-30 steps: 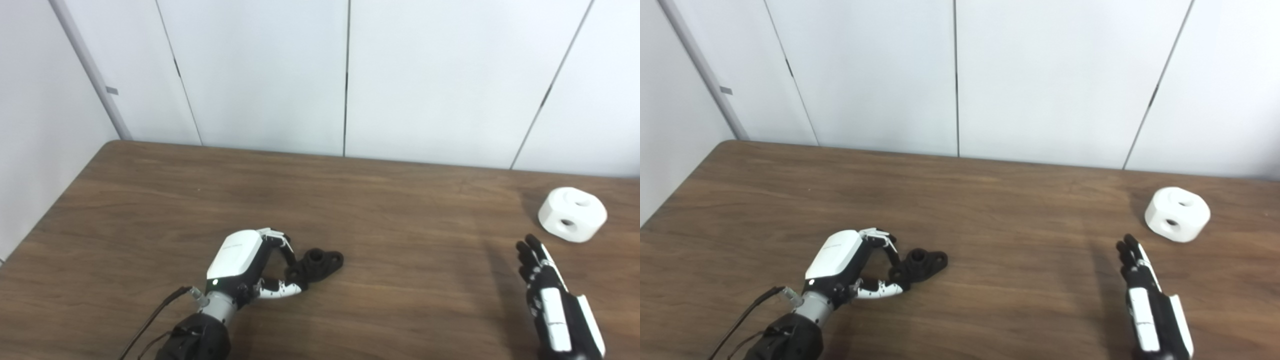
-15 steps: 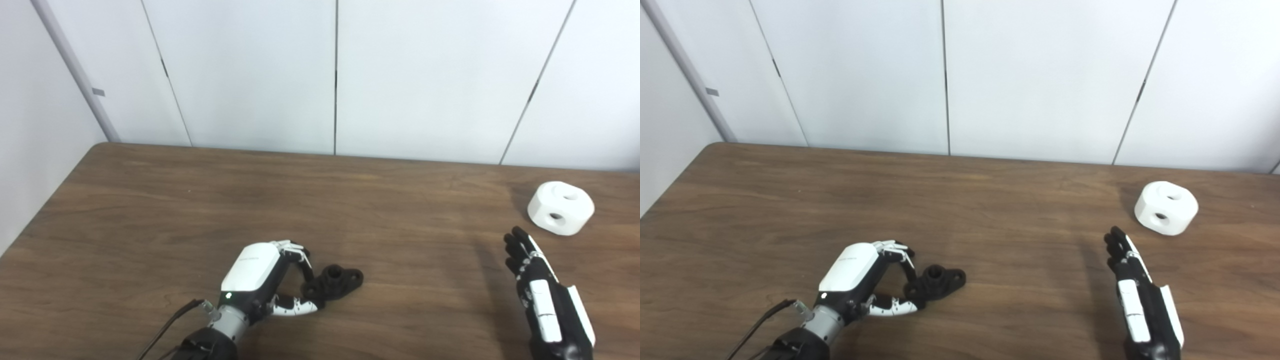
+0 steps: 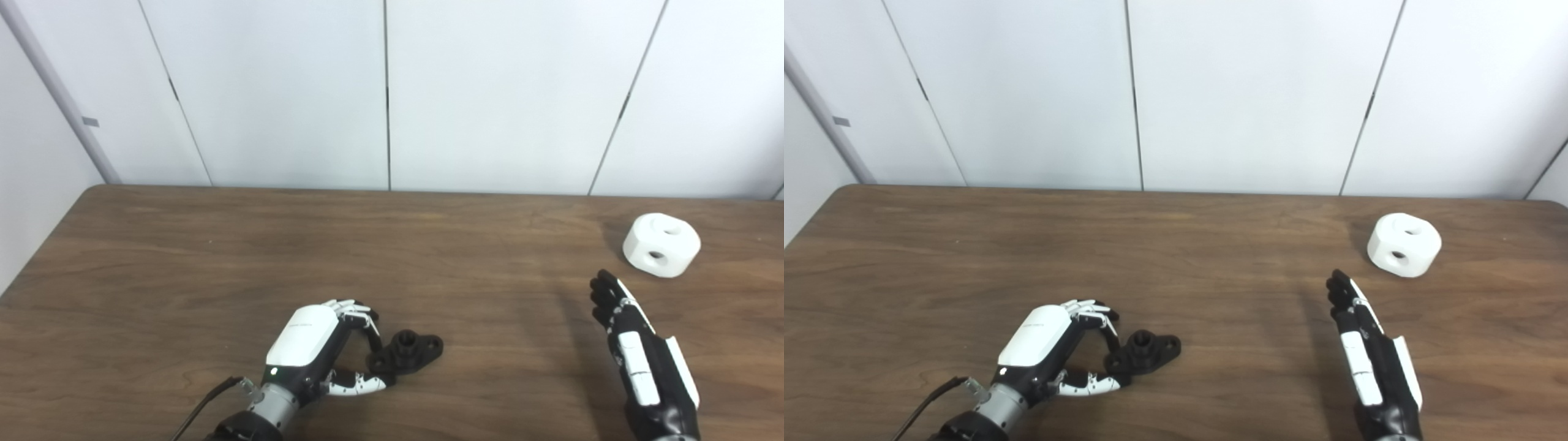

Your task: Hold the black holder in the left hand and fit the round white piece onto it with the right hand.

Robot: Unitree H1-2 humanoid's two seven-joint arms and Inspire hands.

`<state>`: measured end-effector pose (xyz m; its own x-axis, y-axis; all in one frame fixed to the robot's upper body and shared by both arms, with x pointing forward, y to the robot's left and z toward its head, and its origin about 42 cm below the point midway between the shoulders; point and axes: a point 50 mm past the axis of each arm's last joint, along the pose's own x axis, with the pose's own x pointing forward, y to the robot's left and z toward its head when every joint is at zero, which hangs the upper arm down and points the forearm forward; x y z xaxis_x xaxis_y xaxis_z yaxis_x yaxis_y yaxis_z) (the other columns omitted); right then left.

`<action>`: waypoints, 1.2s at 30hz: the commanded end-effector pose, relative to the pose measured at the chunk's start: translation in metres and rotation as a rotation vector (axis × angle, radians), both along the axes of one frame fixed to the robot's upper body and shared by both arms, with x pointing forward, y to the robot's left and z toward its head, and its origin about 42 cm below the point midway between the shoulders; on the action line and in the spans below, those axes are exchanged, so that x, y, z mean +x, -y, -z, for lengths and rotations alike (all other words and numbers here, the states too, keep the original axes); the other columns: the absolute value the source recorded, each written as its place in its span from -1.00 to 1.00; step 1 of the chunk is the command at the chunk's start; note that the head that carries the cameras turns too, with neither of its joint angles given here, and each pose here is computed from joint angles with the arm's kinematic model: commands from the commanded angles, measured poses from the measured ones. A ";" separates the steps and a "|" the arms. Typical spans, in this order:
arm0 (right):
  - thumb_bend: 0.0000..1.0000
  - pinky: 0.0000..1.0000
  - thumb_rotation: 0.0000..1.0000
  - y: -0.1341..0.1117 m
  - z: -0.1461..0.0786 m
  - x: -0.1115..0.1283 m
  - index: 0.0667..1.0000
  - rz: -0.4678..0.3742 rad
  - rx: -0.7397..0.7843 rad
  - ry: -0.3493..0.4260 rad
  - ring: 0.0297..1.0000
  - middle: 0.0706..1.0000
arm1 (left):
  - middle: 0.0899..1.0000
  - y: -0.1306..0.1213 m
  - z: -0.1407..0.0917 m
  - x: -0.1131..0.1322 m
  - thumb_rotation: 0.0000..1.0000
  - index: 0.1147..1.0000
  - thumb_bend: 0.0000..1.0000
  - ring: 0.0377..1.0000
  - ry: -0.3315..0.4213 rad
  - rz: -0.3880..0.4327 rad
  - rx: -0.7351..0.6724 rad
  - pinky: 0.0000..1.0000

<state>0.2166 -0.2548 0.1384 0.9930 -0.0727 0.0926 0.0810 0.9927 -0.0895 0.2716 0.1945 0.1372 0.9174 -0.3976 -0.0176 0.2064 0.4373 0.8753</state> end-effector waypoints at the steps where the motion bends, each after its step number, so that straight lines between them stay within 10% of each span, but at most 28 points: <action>1: 0.10 0.90 0.70 -0.009 0.006 -0.016 0.76 0.040 0.026 -0.023 0.87 0.78 | 0.50 0.006 0.017 -0.006 -0.91 -0.16 0.04 0.69 -0.085 0.057 0.035 0.78; 10: 0.03 0.81 0.46 0.000 0.001 -0.011 0.70 0.123 -0.058 -0.040 0.83 0.75 | 0.50 0.001 0.018 0.000 -0.91 -0.16 0.04 0.70 -0.093 0.074 0.061 0.79; 20: 0.42 0.72 -0.60 0.033 -0.022 0.005 0.46 0.316 -0.211 0.009 0.70 0.61 | 0.49 0.000 0.021 0.002 -0.91 -0.16 0.04 0.69 -0.087 0.084 0.059 0.76; 36: 0.76 0.73 -0.59 0.086 -0.085 0.052 0.35 0.435 -0.507 0.022 0.74 0.66 | 0.49 -0.007 0.025 0.000 -0.91 -0.16 0.04 0.68 -0.084 0.084 0.070 0.77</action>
